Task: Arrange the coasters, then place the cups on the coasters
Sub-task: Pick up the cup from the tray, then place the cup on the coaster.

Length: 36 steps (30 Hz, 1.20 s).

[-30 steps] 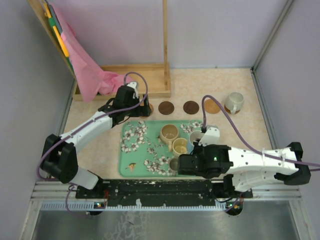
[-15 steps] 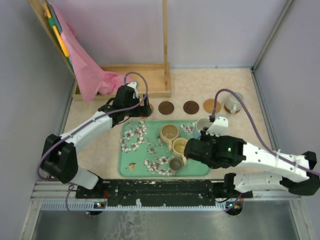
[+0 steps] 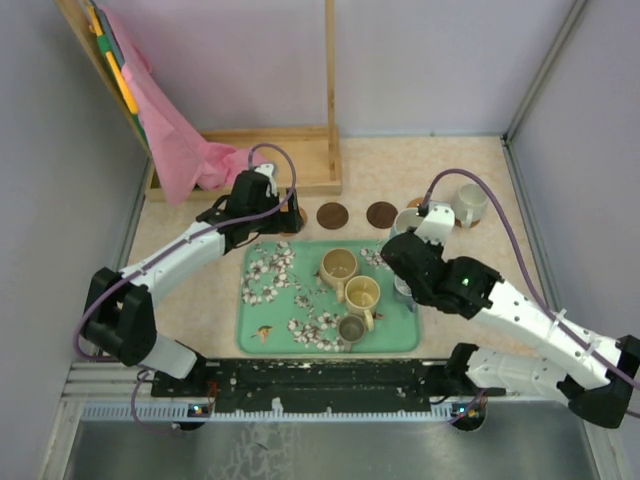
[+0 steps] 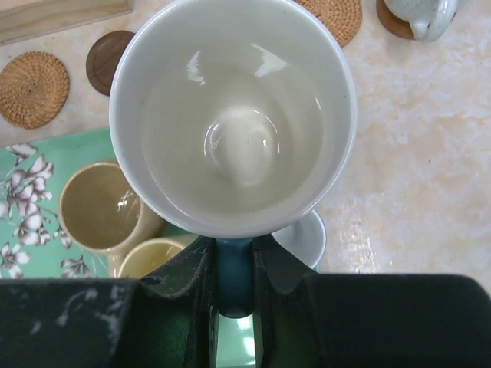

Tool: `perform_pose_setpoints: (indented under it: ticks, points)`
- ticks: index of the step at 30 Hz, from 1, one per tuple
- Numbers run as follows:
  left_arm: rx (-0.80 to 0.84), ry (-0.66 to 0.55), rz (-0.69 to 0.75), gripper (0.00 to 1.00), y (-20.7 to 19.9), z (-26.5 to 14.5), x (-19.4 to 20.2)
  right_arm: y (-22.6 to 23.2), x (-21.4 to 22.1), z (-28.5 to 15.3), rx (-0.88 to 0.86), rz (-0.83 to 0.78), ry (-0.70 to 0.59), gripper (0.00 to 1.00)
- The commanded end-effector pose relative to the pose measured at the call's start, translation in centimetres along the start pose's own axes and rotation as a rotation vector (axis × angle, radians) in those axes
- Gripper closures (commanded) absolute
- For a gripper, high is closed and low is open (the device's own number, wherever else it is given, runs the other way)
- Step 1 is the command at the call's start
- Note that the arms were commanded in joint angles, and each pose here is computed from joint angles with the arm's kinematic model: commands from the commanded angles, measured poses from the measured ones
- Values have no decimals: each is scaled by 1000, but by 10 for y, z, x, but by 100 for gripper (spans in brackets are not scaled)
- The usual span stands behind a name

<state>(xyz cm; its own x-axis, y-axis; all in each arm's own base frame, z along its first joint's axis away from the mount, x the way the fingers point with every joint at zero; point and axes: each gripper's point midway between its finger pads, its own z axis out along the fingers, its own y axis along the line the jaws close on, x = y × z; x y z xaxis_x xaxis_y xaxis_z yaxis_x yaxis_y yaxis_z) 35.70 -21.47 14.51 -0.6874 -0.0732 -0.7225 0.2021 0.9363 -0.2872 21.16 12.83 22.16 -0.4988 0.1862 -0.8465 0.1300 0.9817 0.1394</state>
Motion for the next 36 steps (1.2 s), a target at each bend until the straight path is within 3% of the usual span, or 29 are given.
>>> perform_pose_setpoints:
  ticks: [1, 16, 23, 36]
  points:
    - [20, -16, -2, 0, -10, 0, -11, 16, -43, 20, -51, 46, -109, 100]
    - [-2, -4, 21, 0, -7, 4, -13, -32, -70, 118, -5, 61, -155, 100]
    - [-3, 5, 21, 0, -7, 7, -12, -38, -81, 141, -30, 26, -220, 100]
    - [-2, 16, 27, 0, -7, 10, -10, -58, -78, 184, 3, -4, -211, 100]
